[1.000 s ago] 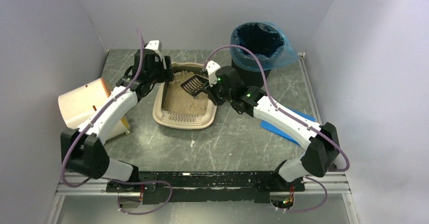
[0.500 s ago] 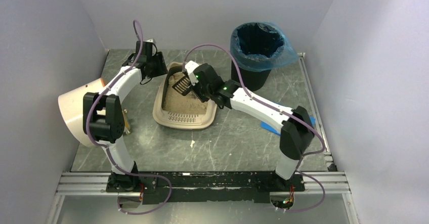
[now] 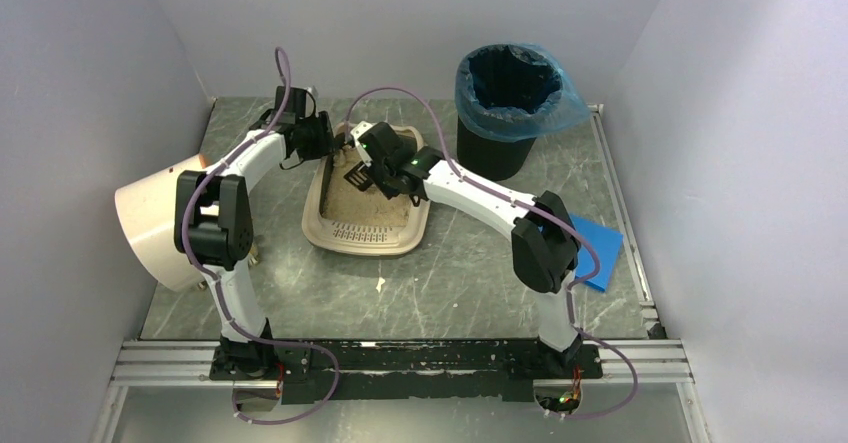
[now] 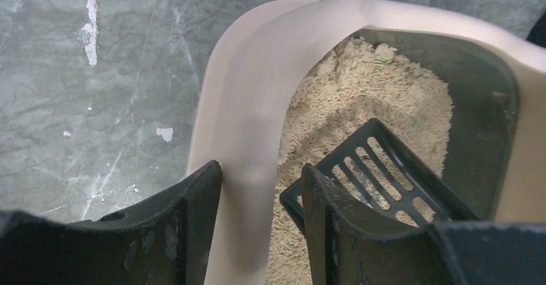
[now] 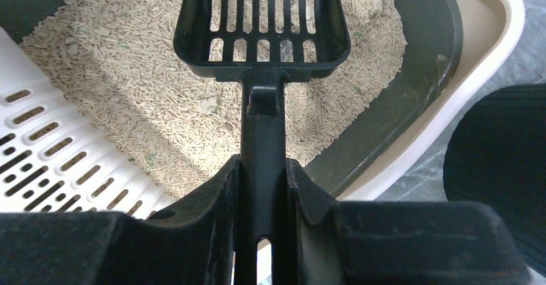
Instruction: Clean the litter box
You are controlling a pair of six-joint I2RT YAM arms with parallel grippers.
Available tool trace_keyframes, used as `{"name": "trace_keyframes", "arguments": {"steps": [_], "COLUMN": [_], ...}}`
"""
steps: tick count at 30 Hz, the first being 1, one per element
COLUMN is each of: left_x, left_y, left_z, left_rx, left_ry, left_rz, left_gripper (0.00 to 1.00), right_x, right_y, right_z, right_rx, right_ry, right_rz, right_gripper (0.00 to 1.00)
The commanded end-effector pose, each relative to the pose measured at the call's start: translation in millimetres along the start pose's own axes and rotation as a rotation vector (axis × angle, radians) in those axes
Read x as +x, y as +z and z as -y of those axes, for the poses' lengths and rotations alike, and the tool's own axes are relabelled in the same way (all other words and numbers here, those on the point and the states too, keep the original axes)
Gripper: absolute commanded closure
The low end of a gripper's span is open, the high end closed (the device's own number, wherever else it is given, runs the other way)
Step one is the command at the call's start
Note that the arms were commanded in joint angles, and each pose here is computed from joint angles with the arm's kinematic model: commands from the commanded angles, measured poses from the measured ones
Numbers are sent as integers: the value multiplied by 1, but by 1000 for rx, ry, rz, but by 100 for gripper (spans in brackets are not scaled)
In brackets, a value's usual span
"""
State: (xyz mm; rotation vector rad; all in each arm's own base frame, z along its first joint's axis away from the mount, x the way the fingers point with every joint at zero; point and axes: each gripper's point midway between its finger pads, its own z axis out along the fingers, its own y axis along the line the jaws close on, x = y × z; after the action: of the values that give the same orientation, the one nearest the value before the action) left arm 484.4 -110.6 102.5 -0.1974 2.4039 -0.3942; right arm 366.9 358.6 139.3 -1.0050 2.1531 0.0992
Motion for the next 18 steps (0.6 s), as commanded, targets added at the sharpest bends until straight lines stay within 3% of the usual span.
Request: {"name": "trace_keyframes", "arguments": {"steps": [1, 5, 18], "left_x": [0, 4, 11], "left_y": [5, 7, 7], "left_z": [5, 5, 16], "left_rx": [49, 54, 122], "left_ry": [21, 27, 18], "left_rz": [-21, -34, -57], "left_gripper": [48, 51, 56], "right_x": [2, 3, -16], "right_y": [3, 13, 52], "right_z": [5, 4, -14], "right_rx": [42, 42, 3], "right_ry": [17, 21, 110], "right_rz": [-39, -51, 92], "right_gripper": [100, 100, 100]}}
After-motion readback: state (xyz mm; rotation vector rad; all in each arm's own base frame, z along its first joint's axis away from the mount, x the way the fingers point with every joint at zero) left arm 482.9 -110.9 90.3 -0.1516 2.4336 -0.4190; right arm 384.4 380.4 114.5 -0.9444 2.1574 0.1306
